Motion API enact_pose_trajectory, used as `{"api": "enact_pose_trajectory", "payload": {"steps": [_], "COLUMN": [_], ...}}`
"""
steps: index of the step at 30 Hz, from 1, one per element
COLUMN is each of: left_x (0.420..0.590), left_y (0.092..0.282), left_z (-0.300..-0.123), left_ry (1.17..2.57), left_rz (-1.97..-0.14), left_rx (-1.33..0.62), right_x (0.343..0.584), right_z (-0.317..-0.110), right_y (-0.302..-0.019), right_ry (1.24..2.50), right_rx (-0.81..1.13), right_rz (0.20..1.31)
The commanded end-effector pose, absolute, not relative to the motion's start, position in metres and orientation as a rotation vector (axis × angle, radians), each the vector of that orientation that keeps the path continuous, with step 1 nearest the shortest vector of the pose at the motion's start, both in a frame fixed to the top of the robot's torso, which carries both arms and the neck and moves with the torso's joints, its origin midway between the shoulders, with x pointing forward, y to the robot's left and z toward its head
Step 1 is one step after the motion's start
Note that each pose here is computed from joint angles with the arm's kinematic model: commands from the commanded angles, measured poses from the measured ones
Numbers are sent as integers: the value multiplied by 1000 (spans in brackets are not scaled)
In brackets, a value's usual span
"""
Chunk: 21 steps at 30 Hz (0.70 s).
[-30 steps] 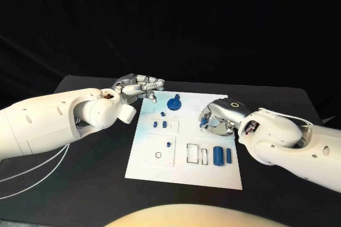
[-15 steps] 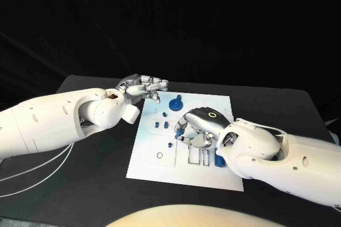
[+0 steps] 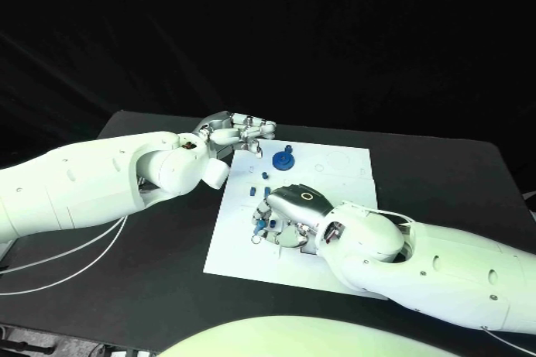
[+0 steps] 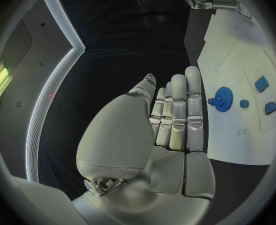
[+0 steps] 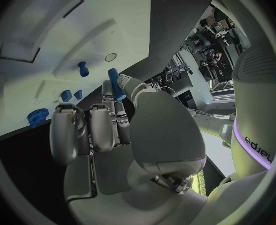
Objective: Assemble the parts on the task board
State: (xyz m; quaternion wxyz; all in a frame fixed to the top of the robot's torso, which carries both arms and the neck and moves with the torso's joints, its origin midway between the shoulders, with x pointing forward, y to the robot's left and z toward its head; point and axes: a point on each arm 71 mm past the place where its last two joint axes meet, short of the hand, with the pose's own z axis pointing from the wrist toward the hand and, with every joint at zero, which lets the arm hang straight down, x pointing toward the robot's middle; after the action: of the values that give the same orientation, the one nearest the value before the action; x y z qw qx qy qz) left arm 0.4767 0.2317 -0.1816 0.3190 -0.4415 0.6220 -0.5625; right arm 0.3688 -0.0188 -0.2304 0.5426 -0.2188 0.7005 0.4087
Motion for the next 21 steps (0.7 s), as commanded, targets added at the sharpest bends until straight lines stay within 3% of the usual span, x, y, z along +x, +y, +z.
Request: {"api": "enact_pose_trajectory", "payload": {"steps": [1, 21], "left_x": [476, 476], "left_y": [228, 228], "left_z": [-181, -181], "left_ry": [1651, 1653], "left_rz": [-1508, -1511], "left_rx": [-1146, -1144], "right_x": [367, 364], "right_z": [-237, -248], "right_y": [-16, -10], "right_ry": [1684, 1710], "right_rx": [-559, -587], "right_rz": [964, 953]}}
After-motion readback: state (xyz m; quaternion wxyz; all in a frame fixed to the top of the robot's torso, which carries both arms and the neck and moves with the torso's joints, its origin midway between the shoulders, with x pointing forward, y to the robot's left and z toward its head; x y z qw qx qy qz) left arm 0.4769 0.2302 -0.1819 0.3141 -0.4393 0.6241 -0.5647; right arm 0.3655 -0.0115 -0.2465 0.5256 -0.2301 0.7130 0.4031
